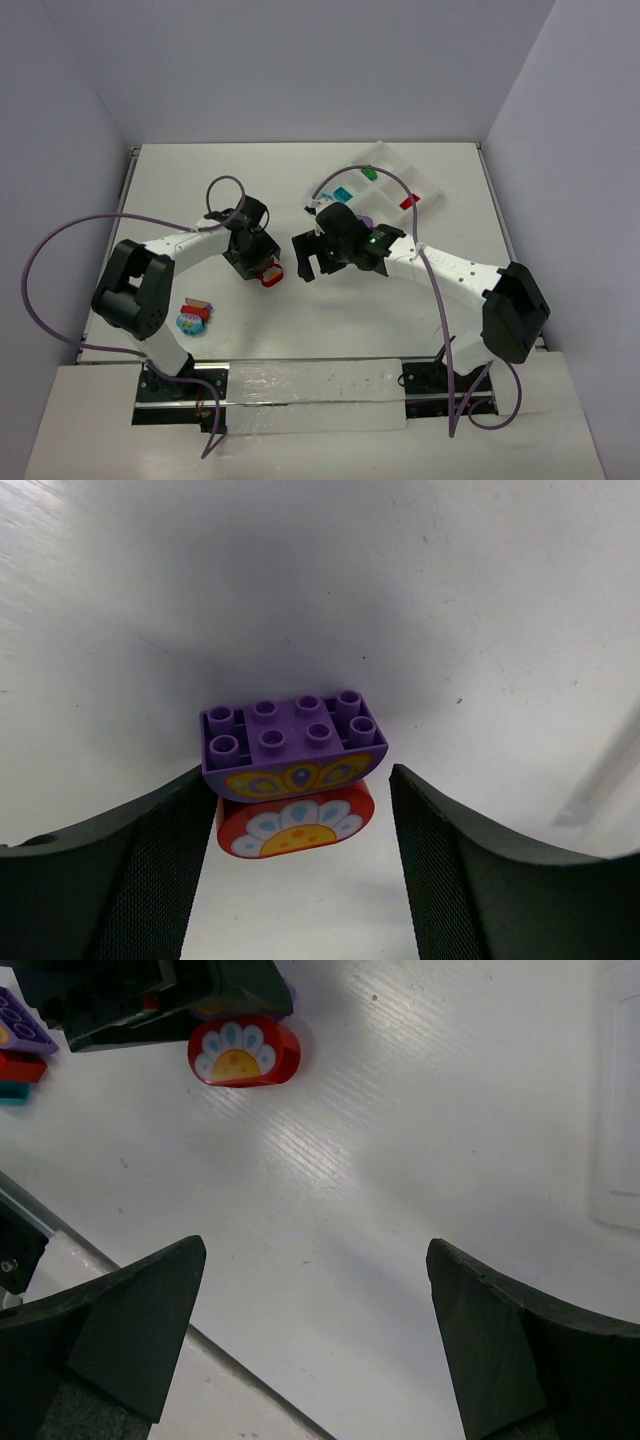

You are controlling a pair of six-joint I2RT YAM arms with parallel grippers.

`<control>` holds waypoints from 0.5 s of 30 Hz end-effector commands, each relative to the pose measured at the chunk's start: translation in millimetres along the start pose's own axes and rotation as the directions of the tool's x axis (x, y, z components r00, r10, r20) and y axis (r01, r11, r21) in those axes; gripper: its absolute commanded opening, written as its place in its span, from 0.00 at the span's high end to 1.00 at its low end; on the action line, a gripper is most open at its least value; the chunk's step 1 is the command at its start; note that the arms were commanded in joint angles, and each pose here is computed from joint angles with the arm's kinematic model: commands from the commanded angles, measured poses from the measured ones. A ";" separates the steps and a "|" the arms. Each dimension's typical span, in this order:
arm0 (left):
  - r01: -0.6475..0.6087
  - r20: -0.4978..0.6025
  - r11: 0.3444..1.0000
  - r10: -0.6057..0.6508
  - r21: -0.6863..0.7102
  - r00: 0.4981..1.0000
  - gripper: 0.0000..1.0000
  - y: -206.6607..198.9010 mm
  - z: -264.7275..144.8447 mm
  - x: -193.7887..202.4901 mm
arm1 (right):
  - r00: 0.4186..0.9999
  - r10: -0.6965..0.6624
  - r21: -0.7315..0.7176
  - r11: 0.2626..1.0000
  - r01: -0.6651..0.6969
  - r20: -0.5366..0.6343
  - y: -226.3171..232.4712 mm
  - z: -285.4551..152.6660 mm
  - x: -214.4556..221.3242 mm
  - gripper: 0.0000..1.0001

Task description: Sort the legos into containers by color

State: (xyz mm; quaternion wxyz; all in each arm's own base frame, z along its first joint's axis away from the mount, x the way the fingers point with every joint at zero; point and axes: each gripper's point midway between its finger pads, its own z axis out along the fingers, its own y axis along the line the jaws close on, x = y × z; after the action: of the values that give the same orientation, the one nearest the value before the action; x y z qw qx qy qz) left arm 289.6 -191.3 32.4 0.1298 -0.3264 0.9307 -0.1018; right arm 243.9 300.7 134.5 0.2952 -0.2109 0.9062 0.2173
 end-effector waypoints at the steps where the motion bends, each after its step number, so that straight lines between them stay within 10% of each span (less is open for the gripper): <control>1: -0.042 0.023 0.998 0.041 0.036 0.999 0.25 -13.0 0.0 2.1 | 0.998 -0.001 -0.007 1.000 0.002 0.062 0.2 -13.0 -12.0 0.01; 15: -0.139 0.087 0.988 0.145 -0.071 0.986 0.34 -3.6 6.3 -3.5 | 0.998 0.011 -0.011 1.000 -0.010 0.068 0.0 -10.9 -9.1 0.01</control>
State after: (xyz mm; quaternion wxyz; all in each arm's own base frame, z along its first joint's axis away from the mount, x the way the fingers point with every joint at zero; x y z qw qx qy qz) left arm 289.8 -197.8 25.3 0.1428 -0.2826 0.9455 -0.0756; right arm 241.9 298.5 132.0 0.2948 -0.2104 0.9065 0.2171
